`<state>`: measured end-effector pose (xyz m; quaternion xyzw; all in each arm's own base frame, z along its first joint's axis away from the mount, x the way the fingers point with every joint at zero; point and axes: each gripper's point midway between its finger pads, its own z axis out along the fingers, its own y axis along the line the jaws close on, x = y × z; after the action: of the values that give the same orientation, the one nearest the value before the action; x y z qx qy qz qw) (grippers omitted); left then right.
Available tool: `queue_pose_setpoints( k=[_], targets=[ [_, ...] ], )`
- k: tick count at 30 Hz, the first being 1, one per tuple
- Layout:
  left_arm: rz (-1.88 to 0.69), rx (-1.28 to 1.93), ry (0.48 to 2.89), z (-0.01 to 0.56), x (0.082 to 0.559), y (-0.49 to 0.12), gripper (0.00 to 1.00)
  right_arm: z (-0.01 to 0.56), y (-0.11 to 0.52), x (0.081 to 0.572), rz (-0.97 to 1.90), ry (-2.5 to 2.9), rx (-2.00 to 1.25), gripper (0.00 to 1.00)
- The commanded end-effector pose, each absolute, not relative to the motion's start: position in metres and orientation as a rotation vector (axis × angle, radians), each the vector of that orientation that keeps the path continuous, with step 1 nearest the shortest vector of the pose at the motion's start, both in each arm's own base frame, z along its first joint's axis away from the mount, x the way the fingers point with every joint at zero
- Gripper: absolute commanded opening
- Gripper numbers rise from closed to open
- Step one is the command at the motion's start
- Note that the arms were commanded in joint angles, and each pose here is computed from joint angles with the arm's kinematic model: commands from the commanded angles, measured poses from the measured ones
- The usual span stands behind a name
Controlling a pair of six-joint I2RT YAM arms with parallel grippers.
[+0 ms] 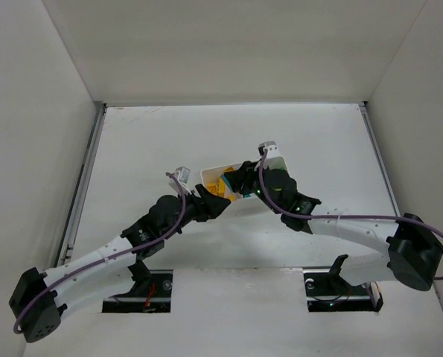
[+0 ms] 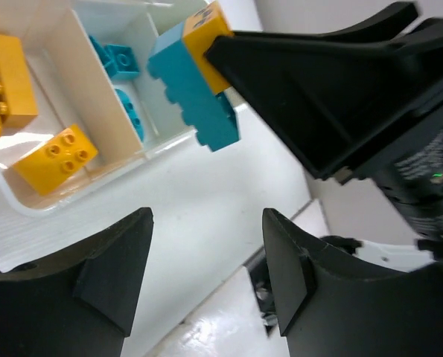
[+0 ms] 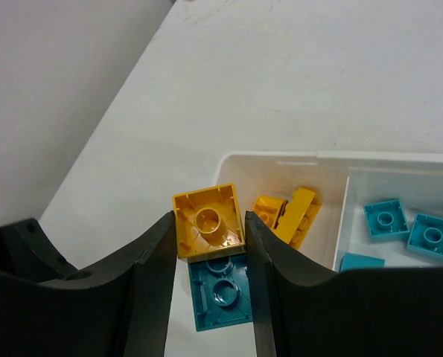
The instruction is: Sort the legos into containers by color
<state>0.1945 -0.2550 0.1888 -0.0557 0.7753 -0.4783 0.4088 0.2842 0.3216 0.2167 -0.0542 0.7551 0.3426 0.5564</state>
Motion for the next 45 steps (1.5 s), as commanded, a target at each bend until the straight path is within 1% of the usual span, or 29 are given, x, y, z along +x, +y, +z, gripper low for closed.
queue_pose_setpoints(
  k=[1,9,19,26,30,38,45],
  targets=[
    [-1.042,-0.154,1.842,0.212,0.218,-0.248,0.58,0.262,0.326,0.297,0.863,1.665,0.015,0.23],
    [-1.11,-0.198,1.814,0.217,0.225,-0.26,0.59,0.257,0.329,0.293,0.895,1.672,0.051,0.24],
    [-1.207,-0.203,1.746,0.233,0.223,-0.273,0.59,0.255,0.332,0.287,0.934,1.68,0.073,0.24],
    [-1.194,-0.215,1.76,0.228,0.229,-0.279,0.57,0.258,0.334,0.28,0.99,1.672,0.083,0.24],
    [-1.194,-0.227,1.744,0.23,0.233,-0.279,0.5,0.258,0.335,0.276,1.015,1.675,0.093,0.24],
    [-1.15,-0.257,1.719,0.227,0.238,-0.272,0.44,0.251,0.333,0.272,1.04,1.692,0.11,0.24],
    [-1.137,-0.261,1.717,0.222,0.239,-0.273,0.27,0.252,0.337,0.266,1.1,1.698,0.122,0.24]
  ],
)
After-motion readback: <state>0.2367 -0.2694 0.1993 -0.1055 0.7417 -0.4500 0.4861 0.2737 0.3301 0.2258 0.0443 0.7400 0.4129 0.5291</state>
